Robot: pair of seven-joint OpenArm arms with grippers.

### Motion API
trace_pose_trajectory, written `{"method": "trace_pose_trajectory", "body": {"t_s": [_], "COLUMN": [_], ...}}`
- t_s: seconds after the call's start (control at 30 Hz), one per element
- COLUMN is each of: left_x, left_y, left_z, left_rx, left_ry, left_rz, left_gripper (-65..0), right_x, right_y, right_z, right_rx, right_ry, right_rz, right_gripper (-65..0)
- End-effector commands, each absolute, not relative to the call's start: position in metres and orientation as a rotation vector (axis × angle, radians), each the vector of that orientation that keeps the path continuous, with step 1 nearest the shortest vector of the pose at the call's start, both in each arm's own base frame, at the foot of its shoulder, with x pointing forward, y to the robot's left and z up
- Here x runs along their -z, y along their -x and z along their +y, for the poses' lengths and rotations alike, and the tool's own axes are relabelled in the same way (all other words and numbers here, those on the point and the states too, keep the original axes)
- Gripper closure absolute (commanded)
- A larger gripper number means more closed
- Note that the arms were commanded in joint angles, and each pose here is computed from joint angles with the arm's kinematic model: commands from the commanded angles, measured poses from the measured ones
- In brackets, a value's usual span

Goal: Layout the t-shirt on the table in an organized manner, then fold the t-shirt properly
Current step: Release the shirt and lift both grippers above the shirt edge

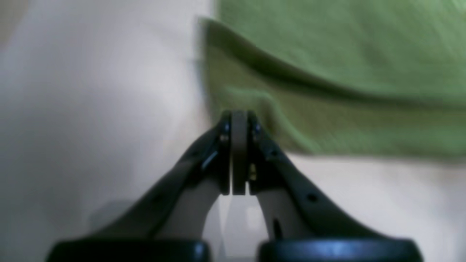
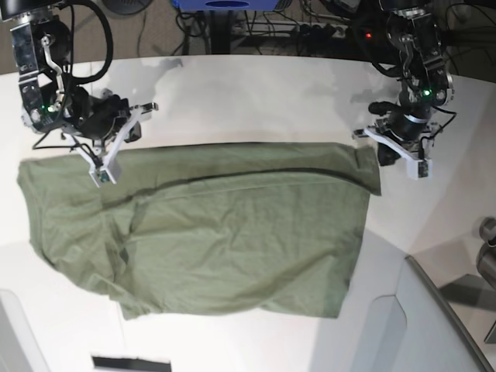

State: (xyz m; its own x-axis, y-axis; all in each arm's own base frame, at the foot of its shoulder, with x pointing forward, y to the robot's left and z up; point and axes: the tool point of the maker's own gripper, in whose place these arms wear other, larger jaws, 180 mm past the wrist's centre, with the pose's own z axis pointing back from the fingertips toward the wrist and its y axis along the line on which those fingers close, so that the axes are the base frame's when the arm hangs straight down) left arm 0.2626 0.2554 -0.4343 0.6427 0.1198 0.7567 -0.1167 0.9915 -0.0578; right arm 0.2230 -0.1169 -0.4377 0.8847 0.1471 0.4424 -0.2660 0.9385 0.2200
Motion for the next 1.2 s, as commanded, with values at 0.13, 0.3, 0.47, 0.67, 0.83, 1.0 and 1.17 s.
{"method": "trace_pose_trajectory", "body": {"t_s": [0.13, 0.3, 0.47, 0.67, 0.83, 1.0, 1.17], "left_x": [0.441, 0.44, 0.436, 0.45, 0.462, 0.475, 0.469], "left_y": [-0.269, -0.275, -0.283, -0.285, -0.278, -0.27, -0.271], "left_z": [0.259, 0.256, 0.255, 0.254, 0.253, 0.257, 0.273], "left_rx": [-0.159, -0.164, -0.166, -0.187, -0.201, -0.203, -0.183], "left_ry": [0.014, 0.025, 0.029, 0.048, 0.056, 0.049, 0.016], "left_rz": [-0.86, -0.87, -0.886, -0.853, -0.817, -0.776, -0.781], "left_gripper": [0.0, 0.0, 0.0, 0.0, 0.0, 0.0, 0.0], "right_x": [0.431, 0.431, 0.437, 0.449, 0.449, 0.447, 0.446], "right_y": [-0.231, -0.231, -0.229, -0.226, -0.226, -0.23, -0.232], "right_z": [-0.12, -0.12, -0.122, -0.126, -0.128, -0.128, -0.127], "right_rx": [-0.223, -0.223, -0.216, -0.205, -0.199, -0.2, -0.203], "right_ry": [-0.276, -0.276, -0.273, -0.269, -0.266, -0.265, -0.266], "right_rz": [-0.467, -0.467, -0.449, -0.409, -0.41, -0.419, -0.422], "right_gripper": [0.0, 0.0, 0.0, 0.0, 0.0, 0.0, 0.0]}}
